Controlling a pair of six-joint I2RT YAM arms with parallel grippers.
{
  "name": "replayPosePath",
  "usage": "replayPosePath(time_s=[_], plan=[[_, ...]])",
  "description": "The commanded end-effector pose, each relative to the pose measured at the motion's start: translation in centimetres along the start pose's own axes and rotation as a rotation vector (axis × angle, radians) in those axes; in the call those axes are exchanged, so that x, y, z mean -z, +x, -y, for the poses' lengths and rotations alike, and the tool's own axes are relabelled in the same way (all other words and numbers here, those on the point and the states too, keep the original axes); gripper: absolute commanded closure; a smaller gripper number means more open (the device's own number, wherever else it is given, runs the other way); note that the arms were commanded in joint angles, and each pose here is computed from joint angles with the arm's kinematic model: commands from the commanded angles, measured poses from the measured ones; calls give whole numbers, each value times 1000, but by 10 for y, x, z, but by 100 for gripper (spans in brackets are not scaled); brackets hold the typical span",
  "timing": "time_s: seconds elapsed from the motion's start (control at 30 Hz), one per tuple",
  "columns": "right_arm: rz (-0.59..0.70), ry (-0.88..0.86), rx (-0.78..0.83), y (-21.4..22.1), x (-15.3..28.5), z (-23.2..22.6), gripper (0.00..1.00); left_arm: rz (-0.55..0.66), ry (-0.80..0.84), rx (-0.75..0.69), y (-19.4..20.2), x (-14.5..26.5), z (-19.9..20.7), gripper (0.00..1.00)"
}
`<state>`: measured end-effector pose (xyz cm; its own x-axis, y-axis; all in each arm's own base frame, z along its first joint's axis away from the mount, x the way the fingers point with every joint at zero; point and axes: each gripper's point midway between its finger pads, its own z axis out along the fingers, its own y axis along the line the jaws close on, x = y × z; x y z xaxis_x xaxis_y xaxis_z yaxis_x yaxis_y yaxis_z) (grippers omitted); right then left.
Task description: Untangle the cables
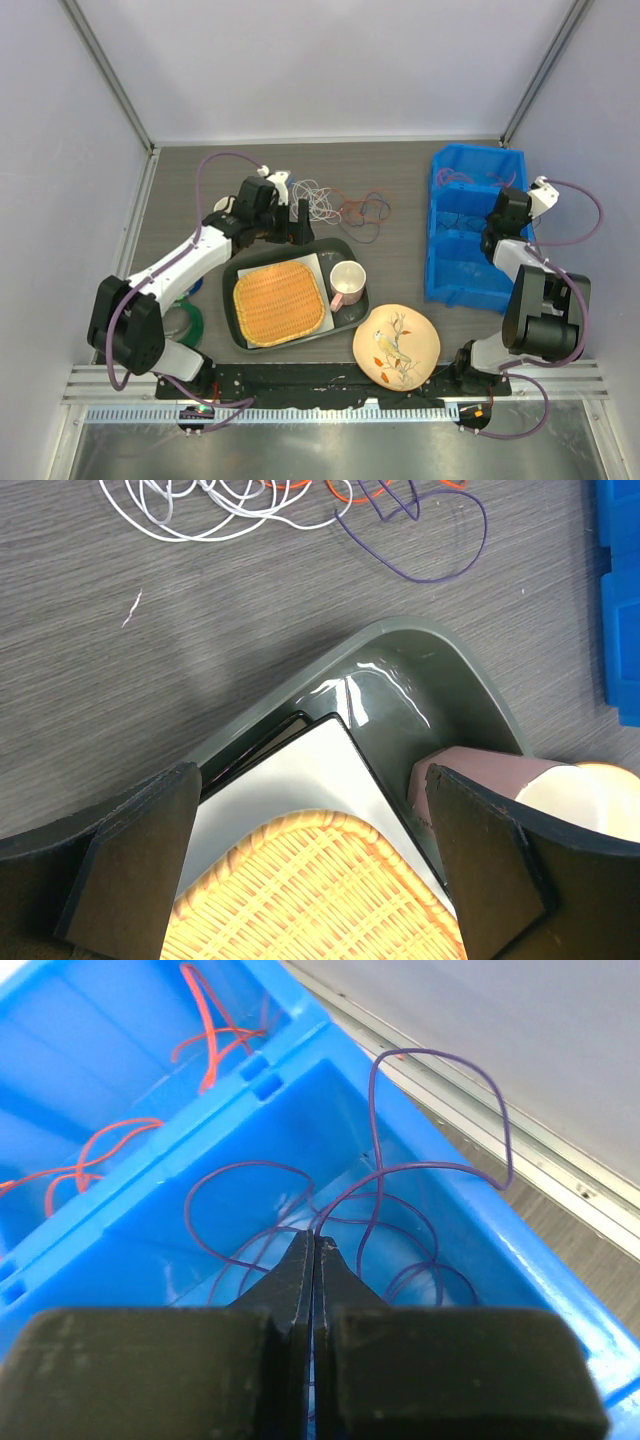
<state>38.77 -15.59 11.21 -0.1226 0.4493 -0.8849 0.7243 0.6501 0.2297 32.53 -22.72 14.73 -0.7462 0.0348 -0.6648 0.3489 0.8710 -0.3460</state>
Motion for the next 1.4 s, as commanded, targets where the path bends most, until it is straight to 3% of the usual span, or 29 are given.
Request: replayPosePath(time_s=[0.0, 0.4, 0.5, 0.73, 1.2, 1.3, 1.33, 1.37], plan=[[103, -171, -20, -37, 14, -31, 99, 48, 4, -18, -10, 13, 3, 0], [154, -535, 41, -60, 67, -85, 99, 63, -12, -14, -13, 21, 2, 0], [136, -495, -3, -64, 70, -80, 99, 76, -17, -10, -15, 23, 2, 0], [39, -187, -39, -54, 55, -33, 99, 82, -36, 5, -18, 23, 0, 0], [-178, -294, -55, -17, 46, -66, 99, 118, -44, 17, -36, 4, 0, 0], [-171, -297, -37, -23, 54, -68, 70, 118, -35, 10, -39, -2, 1, 0], [-160, -318, -25, -29, 60, -74, 57, 113, -35, 2, -39, -6, 0, 0], [-151, -331, -9, -33, 64, -78, 50, 118, -32, -3, -42, -8, 1, 0]])
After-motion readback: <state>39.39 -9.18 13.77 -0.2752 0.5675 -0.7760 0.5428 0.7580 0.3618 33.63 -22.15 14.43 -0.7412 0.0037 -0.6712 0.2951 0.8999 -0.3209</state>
